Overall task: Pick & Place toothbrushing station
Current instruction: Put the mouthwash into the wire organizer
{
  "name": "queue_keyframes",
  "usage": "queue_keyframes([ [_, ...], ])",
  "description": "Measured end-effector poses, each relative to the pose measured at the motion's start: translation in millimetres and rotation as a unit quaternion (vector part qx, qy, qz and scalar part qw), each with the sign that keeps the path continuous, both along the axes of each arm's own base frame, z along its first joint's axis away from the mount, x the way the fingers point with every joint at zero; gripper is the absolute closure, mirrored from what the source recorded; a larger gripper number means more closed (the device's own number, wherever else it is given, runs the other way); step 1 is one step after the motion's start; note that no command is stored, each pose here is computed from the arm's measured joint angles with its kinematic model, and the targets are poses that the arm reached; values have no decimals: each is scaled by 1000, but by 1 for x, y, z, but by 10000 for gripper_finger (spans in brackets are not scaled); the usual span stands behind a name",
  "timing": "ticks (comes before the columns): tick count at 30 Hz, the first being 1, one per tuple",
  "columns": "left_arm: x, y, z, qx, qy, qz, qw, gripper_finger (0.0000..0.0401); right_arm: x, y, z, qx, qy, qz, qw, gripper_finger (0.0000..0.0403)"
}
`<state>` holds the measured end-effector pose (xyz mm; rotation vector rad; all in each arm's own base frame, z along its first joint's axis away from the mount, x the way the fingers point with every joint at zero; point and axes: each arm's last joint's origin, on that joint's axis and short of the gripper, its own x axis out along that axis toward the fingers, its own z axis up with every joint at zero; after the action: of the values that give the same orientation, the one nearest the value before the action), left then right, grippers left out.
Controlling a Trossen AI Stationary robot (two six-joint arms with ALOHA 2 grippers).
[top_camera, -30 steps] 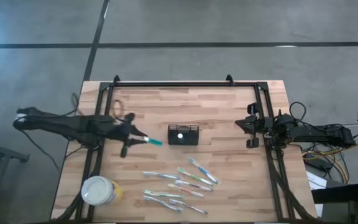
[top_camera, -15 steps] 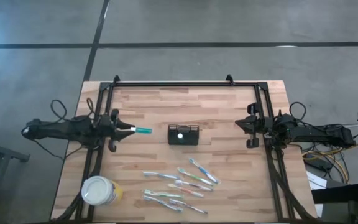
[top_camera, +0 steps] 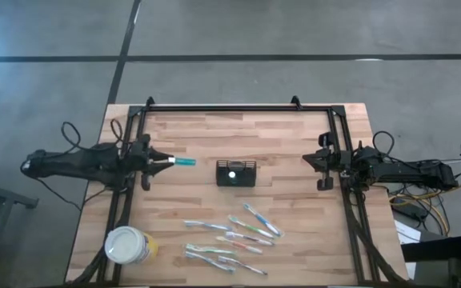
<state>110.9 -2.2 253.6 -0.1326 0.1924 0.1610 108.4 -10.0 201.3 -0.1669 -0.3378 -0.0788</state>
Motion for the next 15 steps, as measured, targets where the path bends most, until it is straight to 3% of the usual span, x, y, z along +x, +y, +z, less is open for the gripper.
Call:
queue_keyframes([
  [6,34,-1,45,35,78,15,996,302,0,0,0,-7,0,-2,1000,394],
  [12,87,-5,82,82,162,-10,983,302,0,0,0,-7,1,-3,1000,394],
  [15,119,-8,88,90,220,-32,971,302,0,0,0,-9,1,-3,1000,394],
])
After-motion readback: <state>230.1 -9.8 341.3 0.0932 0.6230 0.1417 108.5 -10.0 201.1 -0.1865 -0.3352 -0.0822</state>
